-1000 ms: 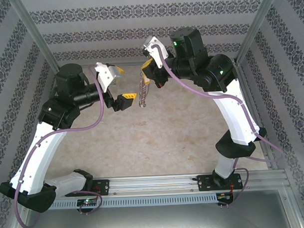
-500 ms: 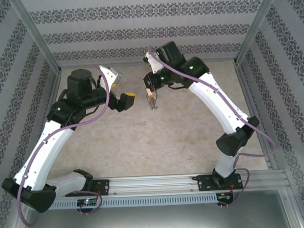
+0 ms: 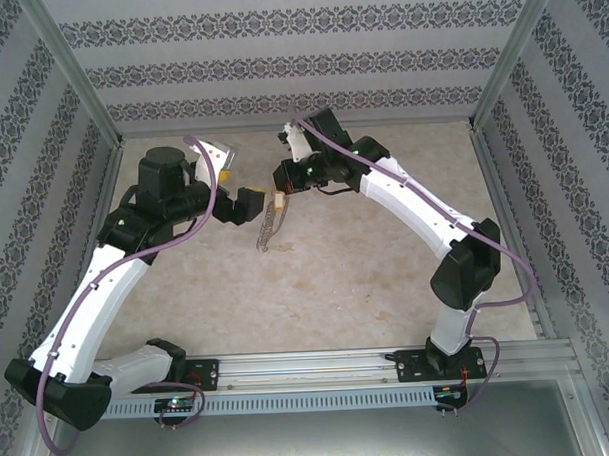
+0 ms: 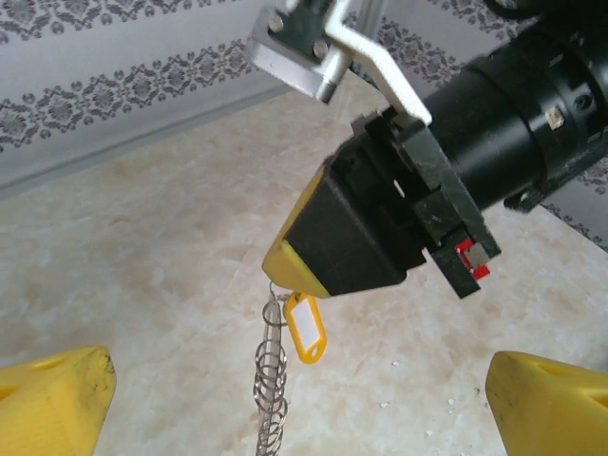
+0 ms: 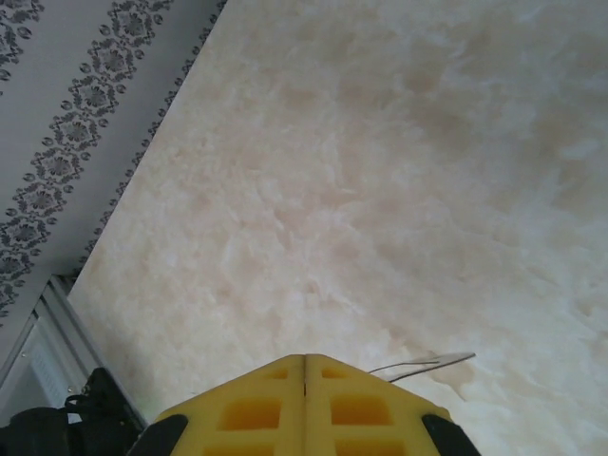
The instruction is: Put the keys on the keyring
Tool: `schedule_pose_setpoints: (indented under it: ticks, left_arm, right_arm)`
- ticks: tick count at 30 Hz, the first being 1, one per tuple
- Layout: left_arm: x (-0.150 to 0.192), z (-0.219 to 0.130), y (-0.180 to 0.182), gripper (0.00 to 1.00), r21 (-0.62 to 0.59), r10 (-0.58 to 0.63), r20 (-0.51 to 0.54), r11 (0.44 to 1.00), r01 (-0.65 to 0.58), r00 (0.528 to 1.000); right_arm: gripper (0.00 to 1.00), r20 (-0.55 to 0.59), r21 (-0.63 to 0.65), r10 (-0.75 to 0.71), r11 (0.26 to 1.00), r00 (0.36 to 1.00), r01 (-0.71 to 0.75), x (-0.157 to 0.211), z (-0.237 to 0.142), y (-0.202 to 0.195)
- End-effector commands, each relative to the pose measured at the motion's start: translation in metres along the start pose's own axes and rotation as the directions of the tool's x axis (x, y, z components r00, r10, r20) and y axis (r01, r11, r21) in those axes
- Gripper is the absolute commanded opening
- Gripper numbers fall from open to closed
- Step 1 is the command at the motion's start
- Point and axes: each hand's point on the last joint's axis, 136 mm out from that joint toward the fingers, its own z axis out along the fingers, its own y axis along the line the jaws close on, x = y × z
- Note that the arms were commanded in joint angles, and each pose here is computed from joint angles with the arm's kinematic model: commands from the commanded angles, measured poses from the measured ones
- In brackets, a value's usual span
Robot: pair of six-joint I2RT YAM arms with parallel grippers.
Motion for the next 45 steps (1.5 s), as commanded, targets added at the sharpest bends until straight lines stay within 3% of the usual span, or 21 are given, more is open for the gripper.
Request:
schedule_pose_setpoints:
  ticks: [1,15,28,33,45]
  left_arm:
    - [-0.005,-0.003,0.003,1.0,-0.008,-0.019,0.03,1.0,0.019,0.999]
    - [-0.017,0.018,0.001,1.0,0.056,-0.011,0.034,0.998,0.009,0.999]
    - [-0.02,0.031,0.0,1.0,0.088,-0.016,0.034,0.996,0.013,0.999]
    - [-0.021,0.029,0.0,1.0,0.088,-0.012,0.037,0.996,0.009,0.999]
    - [-0.019,0.02,-0.001,1.0,0.074,-0.01,0.043,0.997,0.006,0.999]
  right_arm:
    - [0.0,-0.013,-0.043,0.048,0.998,0.999,-0.049,0.011,0.009,-0.01]
    - [0.0,-0.119,0.043,0.201,0.979,0.972,-0.197,0.095,-0.013,-0.072]
    - [0.0,-0.226,0.159,0.321,0.944,0.92,-0.291,0.17,0.005,-0.12]
    - [0.0,-0.252,0.152,0.365,0.93,0.896,-0.336,0.184,0.02,-0.132]
    - [0.02,-0.304,0.141,0.387,0.922,0.87,-0.361,0.177,0.054,-0.144]
